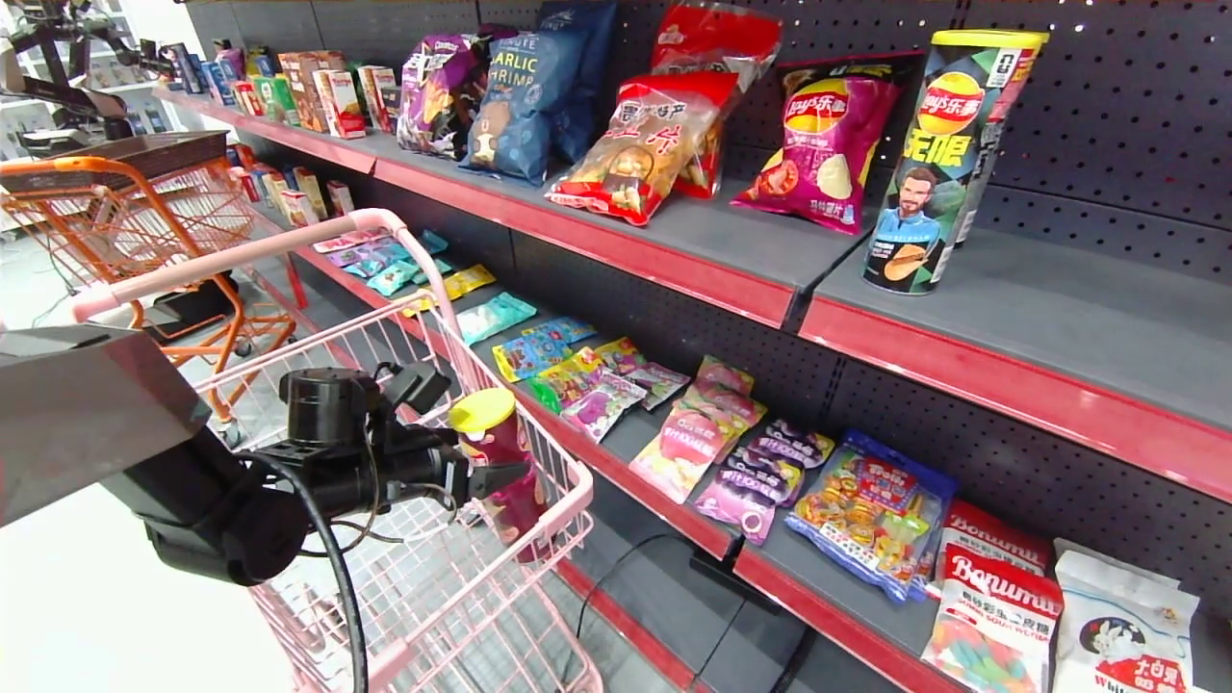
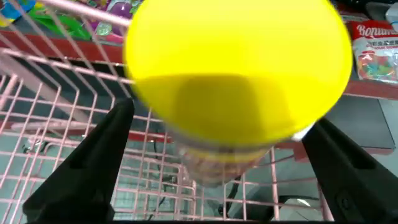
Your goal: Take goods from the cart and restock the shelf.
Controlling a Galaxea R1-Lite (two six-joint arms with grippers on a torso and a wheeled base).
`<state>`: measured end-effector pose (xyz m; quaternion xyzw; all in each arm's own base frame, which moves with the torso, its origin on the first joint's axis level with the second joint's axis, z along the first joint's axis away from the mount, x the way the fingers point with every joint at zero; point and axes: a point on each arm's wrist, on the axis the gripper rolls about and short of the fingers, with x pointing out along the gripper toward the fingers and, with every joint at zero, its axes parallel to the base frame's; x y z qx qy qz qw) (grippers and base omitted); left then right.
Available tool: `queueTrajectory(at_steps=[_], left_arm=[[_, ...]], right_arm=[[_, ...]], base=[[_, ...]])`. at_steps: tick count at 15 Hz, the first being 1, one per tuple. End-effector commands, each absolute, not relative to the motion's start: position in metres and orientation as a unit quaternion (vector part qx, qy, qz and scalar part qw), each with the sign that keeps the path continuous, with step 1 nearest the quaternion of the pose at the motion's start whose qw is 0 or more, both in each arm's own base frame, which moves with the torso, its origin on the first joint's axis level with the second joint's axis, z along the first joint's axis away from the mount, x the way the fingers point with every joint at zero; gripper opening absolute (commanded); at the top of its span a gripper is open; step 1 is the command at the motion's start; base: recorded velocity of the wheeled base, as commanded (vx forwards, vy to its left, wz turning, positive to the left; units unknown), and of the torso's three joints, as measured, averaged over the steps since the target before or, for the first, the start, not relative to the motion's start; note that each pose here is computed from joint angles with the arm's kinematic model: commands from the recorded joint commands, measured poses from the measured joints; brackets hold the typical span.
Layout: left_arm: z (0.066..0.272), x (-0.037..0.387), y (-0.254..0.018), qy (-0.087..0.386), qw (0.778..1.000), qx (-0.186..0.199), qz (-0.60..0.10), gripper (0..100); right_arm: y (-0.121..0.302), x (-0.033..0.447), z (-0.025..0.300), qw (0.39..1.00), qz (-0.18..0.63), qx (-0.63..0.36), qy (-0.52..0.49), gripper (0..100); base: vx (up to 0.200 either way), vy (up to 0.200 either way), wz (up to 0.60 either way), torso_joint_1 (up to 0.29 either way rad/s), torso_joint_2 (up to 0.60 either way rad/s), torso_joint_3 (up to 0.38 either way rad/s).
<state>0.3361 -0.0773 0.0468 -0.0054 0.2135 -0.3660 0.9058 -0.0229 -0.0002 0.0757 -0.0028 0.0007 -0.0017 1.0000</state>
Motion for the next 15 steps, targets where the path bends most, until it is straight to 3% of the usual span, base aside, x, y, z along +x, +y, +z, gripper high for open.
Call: queueTrajectory(at_steps=[1, 4, 5, 11, 12, 14, 15], left_arm=[[0.044, 0.341, -0.083, 0.213, 0.905, -0.003, -0.368, 100], [0.038, 0.349, -0.083, 0.214, 0.910, 0.001, -0.355, 100], [0.037, 0.351, -0.083, 0.214, 0.911, 0.002, -0.352, 0], [0.037, 0.347, -0.083, 0.214, 0.911, 0.000, -0.351, 0], [0.048, 0.341, -0.080, 0.205, 0.915, -0.001, -0.348, 0], [0.104, 0.314, -0.073, 0.164, 0.930, -0.010, -0.328, 0], [0.118, 0.307, -0.071, 0.152, 0.935, -0.007, -0.321, 0]], right_arm=[[0.000, -0.023, 0.076, 1.000, -0.002, -0.003, 0.001, 100], [0.000, -0.023, 0.076, 1.000, -0.002, -0.003, 0.001, 100], [0.000, -0.023, 0.076, 1.000, -0.002, -0.003, 0.001, 100], [0.000, -0.023, 0.076, 1.000, -0.002, -0.003, 0.001, 100], [0.000, -0.023, 0.076, 1.000, -0.002, -0.003, 0.001, 100], [0.000, -0.023, 0.076, 1.000, -0.002, -0.003, 0.001, 100], [0.000, -0.023, 0.076, 1.000, -0.002, -0.003, 0.001, 100]], base=[[0.000, 0.000, 0.00, 0.000, 0.00, 0.000], [0.000, 0.000, 0.00, 0.000, 0.00, 0.000], [0.000, 0.000, 0.00, 0.000, 0.00, 0.000], [0.000, 0.000, 0.00, 0.000, 0.00, 0.000], [0.000, 0.000, 0.00, 0.000, 0.00, 0.000], [0.000, 0.000, 0.00, 0.000, 0.00, 0.000], [0.000, 0.000, 0.00, 0.000, 0.00, 0.000]])
